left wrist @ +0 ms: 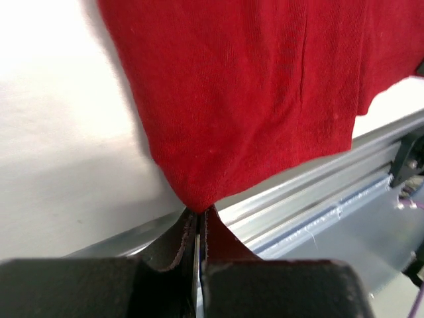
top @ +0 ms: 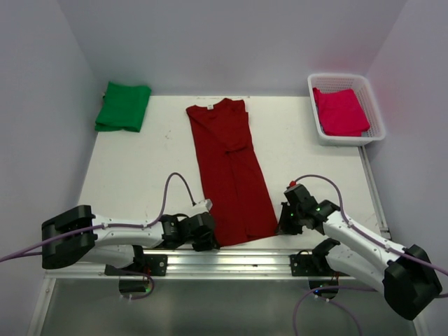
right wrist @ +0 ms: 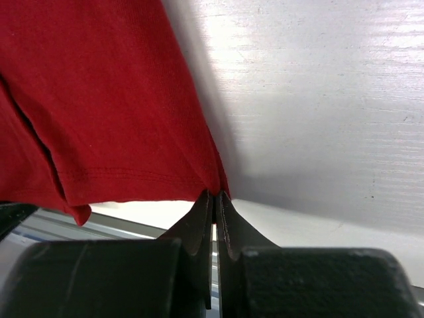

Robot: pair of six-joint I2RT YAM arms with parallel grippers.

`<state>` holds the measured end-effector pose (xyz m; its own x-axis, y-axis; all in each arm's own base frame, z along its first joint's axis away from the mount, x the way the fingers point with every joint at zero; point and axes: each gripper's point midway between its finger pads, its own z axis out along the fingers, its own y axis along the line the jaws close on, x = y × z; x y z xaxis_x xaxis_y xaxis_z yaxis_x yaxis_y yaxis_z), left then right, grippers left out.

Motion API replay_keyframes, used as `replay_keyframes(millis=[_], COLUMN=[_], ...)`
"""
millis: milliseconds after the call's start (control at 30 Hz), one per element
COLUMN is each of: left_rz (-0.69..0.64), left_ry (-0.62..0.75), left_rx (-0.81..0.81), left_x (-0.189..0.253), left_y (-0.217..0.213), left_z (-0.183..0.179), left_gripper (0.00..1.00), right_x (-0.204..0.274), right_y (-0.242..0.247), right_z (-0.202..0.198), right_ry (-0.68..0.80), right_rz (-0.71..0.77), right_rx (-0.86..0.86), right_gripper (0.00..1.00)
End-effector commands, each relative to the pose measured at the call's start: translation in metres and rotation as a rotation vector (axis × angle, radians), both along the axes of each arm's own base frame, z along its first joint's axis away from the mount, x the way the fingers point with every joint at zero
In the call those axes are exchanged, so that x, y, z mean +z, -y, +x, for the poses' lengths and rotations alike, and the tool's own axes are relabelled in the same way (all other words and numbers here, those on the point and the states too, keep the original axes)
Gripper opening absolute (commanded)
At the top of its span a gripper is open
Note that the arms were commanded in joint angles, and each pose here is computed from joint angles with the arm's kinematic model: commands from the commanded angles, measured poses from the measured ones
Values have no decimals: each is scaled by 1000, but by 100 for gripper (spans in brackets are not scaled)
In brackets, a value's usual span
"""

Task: Fold and stack the t-shirts
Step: Grab the bottom of the folded rectangular tshirt with both arms, then fold the folded rectangular tshirt in 1/3 of the way

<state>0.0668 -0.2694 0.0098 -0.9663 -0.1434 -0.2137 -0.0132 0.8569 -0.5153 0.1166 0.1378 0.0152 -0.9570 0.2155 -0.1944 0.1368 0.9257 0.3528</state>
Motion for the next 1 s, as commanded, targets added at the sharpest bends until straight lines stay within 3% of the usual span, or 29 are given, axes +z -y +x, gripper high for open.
replay_keyframes(millis=[0,233,467,667,967], left_rz=[148,151,212,310,311], left_ry=[152,250,346,447,587], left_rx=[64,51,81,119,102], left_x=[2,39,56,55,71], left_y=[-25,-13,-24,-47,-38], left_z=[31,49,66,90,140], left_gripper=[0,0,0,0,0], right_x=[12,38,81,89,88], right_y=[-4,-12,-23,-36,-50], right_z=[0,19,64,101,147], right_ry=[12,87,233,278,333], right_rz=[24,32,3,-51,-117], right_rx=[22,60,92,126,144], right_gripper=[0,0,0,0,0])
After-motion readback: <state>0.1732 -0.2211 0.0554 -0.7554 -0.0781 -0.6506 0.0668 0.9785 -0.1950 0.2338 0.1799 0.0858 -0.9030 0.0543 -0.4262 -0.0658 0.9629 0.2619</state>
